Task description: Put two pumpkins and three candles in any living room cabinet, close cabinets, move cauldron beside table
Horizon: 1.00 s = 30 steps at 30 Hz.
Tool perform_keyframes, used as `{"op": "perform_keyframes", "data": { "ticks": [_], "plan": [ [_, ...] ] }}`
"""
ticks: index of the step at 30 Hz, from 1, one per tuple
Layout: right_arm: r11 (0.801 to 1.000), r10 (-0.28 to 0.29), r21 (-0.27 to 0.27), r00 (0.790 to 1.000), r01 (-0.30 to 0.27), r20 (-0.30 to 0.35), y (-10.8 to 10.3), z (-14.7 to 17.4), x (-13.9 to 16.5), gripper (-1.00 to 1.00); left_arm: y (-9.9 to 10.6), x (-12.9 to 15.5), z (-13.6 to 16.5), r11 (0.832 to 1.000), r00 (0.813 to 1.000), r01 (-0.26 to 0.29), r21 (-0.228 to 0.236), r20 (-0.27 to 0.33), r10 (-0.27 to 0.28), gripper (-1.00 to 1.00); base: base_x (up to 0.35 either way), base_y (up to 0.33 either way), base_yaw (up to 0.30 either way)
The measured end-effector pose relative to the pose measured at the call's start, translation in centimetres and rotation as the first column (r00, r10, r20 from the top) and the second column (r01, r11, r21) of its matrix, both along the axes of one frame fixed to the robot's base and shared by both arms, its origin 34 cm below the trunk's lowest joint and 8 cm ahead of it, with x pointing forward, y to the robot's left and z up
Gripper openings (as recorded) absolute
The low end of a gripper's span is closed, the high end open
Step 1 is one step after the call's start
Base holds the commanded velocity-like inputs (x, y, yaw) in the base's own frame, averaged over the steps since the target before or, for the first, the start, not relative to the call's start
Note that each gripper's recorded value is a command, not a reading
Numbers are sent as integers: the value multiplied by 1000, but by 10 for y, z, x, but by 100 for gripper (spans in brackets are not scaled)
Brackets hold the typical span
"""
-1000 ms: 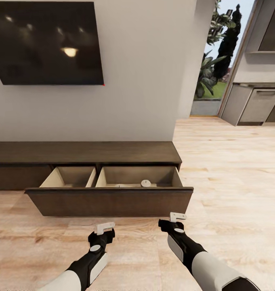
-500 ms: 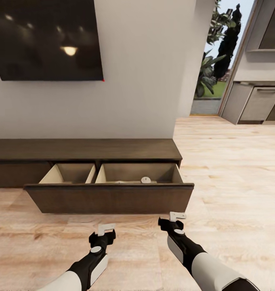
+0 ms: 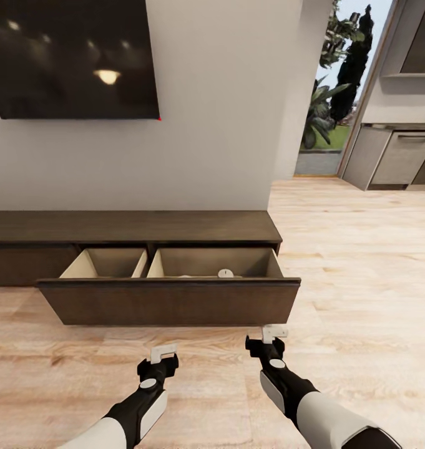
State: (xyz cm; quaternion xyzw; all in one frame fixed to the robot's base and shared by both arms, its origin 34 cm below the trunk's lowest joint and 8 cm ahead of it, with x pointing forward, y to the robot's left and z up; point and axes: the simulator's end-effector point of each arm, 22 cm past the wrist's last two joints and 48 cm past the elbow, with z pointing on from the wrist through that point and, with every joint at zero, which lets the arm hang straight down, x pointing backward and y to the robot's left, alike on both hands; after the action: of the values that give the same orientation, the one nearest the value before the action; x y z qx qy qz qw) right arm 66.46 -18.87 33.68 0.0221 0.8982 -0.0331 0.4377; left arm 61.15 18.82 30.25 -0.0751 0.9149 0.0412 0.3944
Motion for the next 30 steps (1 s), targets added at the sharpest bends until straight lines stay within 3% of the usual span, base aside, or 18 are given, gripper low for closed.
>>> {"op": "perform_keyframes", "data": {
  "ticks": [6, 23, 30],
  "plan": [
    [1000, 5, -6, 1000, -5, 1, -1, -1, -1, 100, -1, 0, 0, 1000, 1000, -1, -1, 0, 1, 100, 91, 0, 0],
    [1000, 3, -5, 1000, -3, 0, 0, -1, -1, 100, -2, 0, 0, 1000, 1000, 1, -1, 0, -1, 100, 317, 0, 0],
    [1000, 3, -5, 1000, -3, -1, -1, -1, -1, 100, -6, 1, 2, 1000, 1000, 4, -4, 7, -4, 100, 63, 0, 0]
  ]
}}
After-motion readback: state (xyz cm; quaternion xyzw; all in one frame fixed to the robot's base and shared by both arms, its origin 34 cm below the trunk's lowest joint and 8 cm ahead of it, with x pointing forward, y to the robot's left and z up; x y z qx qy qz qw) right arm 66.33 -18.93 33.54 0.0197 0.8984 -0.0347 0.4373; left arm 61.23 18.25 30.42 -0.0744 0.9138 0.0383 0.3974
